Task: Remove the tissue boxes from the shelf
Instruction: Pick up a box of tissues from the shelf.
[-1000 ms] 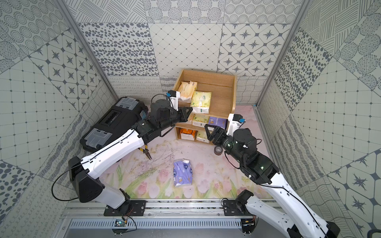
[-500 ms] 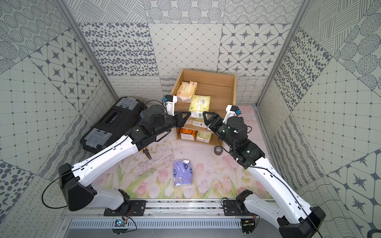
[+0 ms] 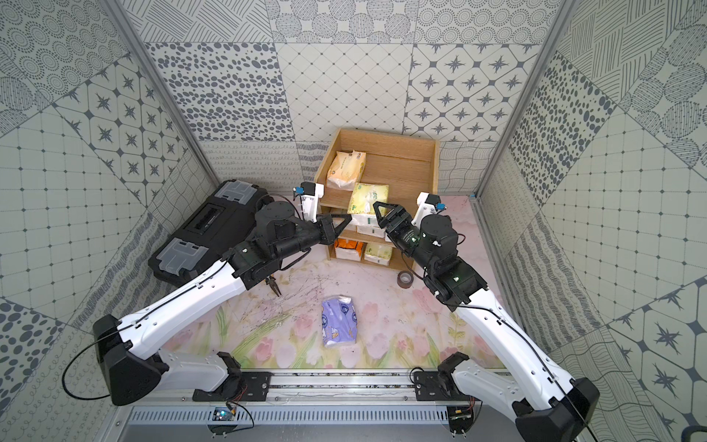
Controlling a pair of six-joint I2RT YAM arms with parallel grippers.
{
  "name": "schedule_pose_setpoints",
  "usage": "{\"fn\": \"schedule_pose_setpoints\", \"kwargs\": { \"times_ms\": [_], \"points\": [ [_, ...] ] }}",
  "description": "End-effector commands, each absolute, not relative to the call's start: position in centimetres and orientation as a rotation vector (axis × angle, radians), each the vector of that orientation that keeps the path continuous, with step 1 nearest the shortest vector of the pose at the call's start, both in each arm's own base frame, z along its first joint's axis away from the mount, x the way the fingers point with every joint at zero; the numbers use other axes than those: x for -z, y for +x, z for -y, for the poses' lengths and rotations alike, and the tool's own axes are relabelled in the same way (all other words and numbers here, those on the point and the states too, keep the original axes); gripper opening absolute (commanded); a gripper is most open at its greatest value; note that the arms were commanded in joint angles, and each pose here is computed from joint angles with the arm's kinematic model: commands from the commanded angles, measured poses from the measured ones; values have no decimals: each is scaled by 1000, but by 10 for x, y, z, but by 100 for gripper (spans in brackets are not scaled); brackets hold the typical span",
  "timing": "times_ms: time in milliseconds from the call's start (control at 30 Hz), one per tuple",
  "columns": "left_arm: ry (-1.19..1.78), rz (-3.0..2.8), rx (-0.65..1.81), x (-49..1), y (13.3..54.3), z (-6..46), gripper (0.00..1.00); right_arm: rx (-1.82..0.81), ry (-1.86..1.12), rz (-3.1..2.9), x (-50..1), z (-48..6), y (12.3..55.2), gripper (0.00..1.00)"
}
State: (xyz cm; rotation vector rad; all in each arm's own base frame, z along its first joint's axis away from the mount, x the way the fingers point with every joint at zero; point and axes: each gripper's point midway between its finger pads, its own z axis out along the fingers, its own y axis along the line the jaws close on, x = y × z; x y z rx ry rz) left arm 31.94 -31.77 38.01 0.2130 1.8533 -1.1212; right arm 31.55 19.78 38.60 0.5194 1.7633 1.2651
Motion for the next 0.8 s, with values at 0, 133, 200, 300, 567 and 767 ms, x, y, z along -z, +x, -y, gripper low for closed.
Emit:
{"fn": "schedule_pose_setpoints", "kwargs": {
  "times_ms": [0, 133, 200, 300, 567, 767],
  "points": [
    [287, -1816, 1199, -391, 302, 322, 0, -1321, 514, -1760, -383, -207, 320, 74],
    [298, -1829, 1208, -387, 297, 322, 0, -1336, 515, -1777, -378, -211, 321, 68],
    [298, -1835, 1209, -384, 296, 322, 0, -1341, 513, -1782, -376, -212, 320, 64],
    [296, -1837, 1203, -382, 295, 320, 0, -1352, 509, -1787, -373, -213, 319, 57],
    [294, -1835, 1216, -382, 290, 317, 25, -1369, 474, -1762, -379, -211, 311, 30],
    [214, -1767, 1202, -396, 277, 291, 62, -1344, 400, -1748, -388, -205, 297, 21]
  ]
}}
